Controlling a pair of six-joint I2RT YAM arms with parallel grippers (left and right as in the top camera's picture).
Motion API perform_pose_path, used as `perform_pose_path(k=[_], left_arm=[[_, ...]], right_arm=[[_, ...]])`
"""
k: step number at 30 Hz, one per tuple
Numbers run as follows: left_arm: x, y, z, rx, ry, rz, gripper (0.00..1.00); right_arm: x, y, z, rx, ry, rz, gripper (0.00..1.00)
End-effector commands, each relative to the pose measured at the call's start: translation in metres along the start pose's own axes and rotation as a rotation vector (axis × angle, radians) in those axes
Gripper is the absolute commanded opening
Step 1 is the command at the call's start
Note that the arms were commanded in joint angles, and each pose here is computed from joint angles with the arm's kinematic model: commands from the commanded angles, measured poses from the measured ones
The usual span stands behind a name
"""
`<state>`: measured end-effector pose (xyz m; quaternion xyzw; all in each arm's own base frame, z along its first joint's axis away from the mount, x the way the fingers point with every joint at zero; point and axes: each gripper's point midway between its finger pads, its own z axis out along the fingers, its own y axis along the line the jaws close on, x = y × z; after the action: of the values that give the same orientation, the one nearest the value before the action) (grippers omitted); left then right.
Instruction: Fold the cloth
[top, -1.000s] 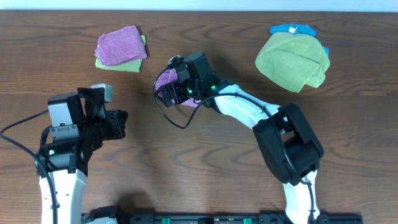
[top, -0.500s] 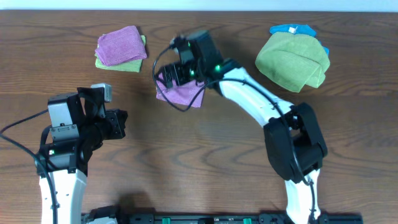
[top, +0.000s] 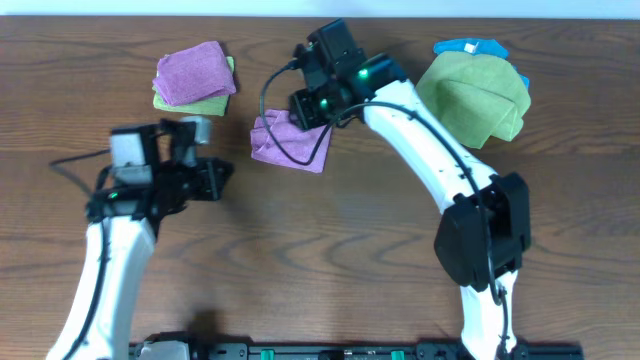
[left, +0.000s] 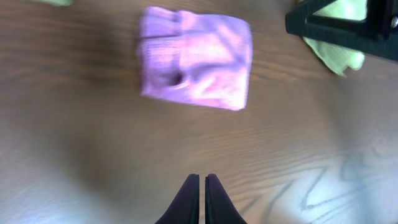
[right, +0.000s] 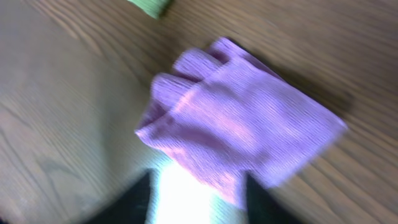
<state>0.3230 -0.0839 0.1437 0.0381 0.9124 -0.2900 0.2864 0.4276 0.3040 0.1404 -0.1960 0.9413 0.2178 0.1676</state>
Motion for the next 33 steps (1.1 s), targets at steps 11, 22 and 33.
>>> perform_pose_path(k=[11,22,33], left_arm=[[-0.002,-0.022,0.079,0.131,0.04,0.032,0.06],[-0.02,-0.015,0.103,0.132,0.034,0.098,0.06],[-0.055,-0.044,0.084,0.154,0.023,0.242,0.06]], right_arm=[[0.016,-0.029,-0.07,0.193,0.026,-0.016,0.02],[0.019,-0.017,-0.088,0.306,-0.003,-0.099,0.01],[0.033,-0.024,-0.219,0.448,-0.262,-0.057,0.02]])
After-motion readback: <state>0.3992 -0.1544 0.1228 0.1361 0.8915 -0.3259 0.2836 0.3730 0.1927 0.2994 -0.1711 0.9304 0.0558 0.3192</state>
